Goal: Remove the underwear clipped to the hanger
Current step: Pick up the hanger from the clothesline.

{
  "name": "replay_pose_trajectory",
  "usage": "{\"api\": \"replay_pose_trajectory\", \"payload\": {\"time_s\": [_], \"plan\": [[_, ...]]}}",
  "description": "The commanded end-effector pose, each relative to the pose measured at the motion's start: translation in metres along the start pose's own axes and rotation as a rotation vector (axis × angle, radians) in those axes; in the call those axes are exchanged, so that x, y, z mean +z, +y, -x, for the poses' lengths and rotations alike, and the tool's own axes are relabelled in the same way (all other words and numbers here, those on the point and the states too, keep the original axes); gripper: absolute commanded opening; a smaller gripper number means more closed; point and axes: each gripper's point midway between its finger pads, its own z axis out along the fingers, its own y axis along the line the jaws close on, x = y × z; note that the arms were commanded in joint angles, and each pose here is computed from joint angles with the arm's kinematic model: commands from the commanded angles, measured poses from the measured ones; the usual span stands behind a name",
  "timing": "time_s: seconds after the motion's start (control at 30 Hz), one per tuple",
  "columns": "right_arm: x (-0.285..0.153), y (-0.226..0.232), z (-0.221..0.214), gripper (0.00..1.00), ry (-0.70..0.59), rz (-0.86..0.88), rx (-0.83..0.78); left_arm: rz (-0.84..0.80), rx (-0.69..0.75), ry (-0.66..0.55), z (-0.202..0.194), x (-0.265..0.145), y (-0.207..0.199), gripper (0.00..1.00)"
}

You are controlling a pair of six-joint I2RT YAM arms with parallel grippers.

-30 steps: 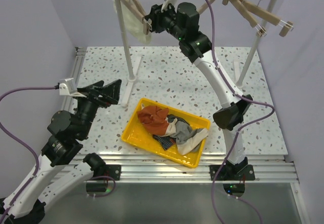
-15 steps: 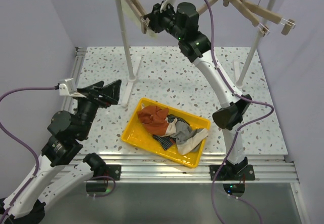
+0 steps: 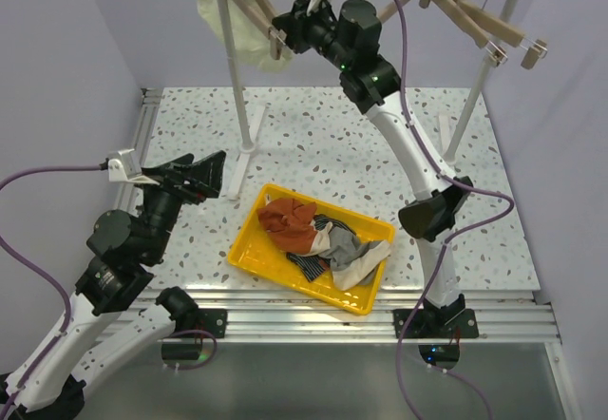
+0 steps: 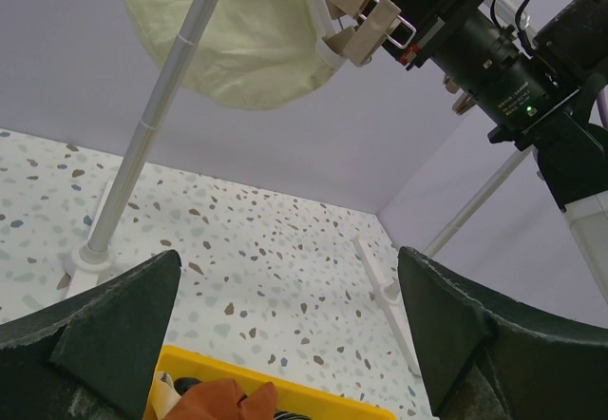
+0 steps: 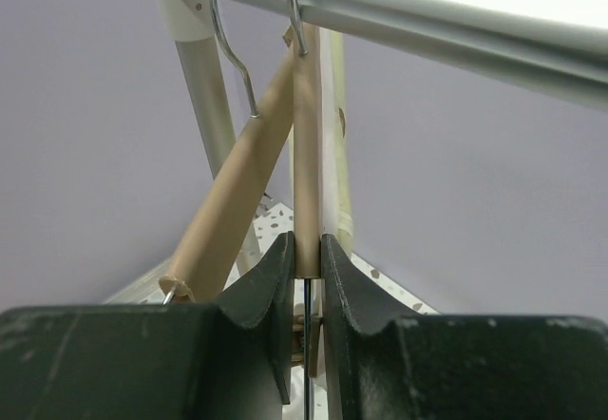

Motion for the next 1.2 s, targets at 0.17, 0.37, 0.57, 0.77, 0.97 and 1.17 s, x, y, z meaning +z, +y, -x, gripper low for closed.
{"api": "replay_pose_trajectory", "payload": {"time_s": [0.17,0.37,0.57,0.77,0.97,1.17], "plan": [[-0.030,-0.010,0.077,0.00,-0.169,-0.004,-0.006,0.014,-0.021,-0.013,0.002,0.003,0.001,1.00],[-0.047,-0.007,0.075,0.00,-0.178,0.014,-0.015,0.020,-0.019,-0.009,0.001,0.001,0.003,1.00],[-0.066,-0.003,0.079,0.00,-0.179,0.034,-0.025,0.020,-0.017,-0.002,-0.002,0.003,0.003,1.00],[-0.072,-0.001,0.081,0.00,-0.178,0.057,-0.018,0.016,-0.017,0.003,-0.004,0.005,0.002,1.00],[-0.076,0.001,0.080,0.00,-0.173,0.066,-0.017,0.020,-0.027,-0.005,-0.002,0.001,0.004,1.00],[-0.085,0.002,0.072,0.00,-0.149,0.074,-0.041,0.023,-0.029,-0.004,-0.003,0.000,0.005,1.00]]}}
